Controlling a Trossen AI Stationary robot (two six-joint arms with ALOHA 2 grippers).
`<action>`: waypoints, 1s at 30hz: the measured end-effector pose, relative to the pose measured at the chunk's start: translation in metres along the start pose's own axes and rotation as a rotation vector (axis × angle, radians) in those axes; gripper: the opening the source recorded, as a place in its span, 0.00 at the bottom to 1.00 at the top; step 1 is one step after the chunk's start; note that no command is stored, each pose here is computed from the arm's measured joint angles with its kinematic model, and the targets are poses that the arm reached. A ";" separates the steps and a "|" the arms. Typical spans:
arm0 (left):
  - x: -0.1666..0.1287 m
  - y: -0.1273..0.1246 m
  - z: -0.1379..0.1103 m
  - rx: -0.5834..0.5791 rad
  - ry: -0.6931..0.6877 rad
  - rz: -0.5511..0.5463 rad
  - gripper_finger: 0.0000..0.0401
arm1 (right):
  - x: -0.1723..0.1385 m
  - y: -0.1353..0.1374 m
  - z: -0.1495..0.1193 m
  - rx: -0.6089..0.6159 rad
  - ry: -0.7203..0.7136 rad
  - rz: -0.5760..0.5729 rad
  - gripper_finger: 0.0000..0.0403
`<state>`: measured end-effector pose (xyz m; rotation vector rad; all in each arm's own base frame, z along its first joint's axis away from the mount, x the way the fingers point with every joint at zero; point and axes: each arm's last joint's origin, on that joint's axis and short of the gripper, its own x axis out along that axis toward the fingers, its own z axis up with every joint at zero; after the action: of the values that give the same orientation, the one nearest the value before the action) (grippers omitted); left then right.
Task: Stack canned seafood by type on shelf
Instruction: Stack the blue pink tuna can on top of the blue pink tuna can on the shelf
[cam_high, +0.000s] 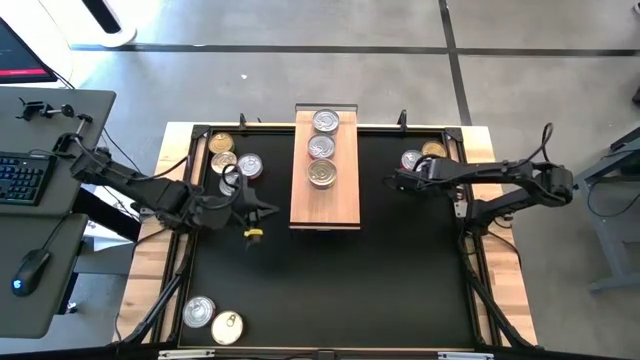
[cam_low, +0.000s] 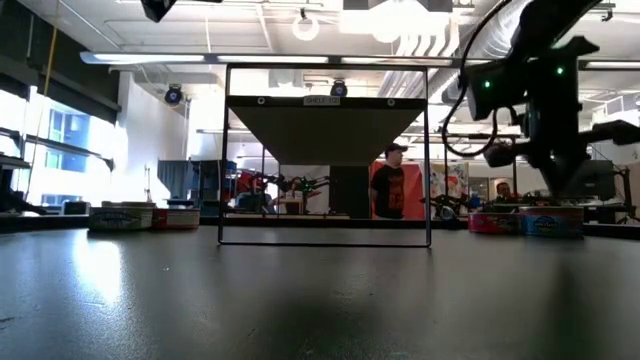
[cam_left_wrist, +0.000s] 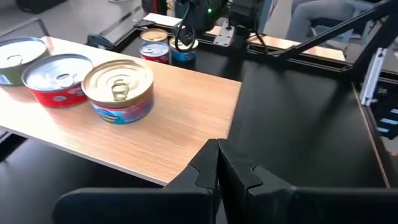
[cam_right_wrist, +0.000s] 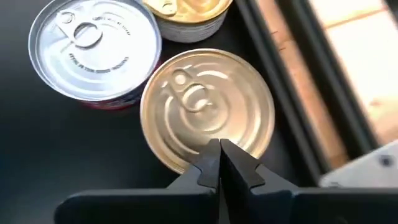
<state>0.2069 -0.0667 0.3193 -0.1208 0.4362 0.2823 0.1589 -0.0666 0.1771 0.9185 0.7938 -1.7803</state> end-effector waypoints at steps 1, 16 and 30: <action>0.000 0.001 0.000 0.006 0.002 -0.001 0.00 | 0.003 0.001 -0.001 0.014 0.001 0.013 0.00; 0.002 0.001 -0.003 0.134 0.069 -0.098 0.00 | 0.002 0.009 -0.020 -0.200 0.099 0.155 0.00; 0.002 0.001 -0.004 0.135 0.075 -0.099 0.00 | -0.053 -0.002 -0.088 -0.694 0.387 0.407 0.00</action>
<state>0.2065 -0.0660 0.3151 -0.0205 0.5211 0.1508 0.1917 0.0303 0.1778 0.8671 1.2602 -0.8770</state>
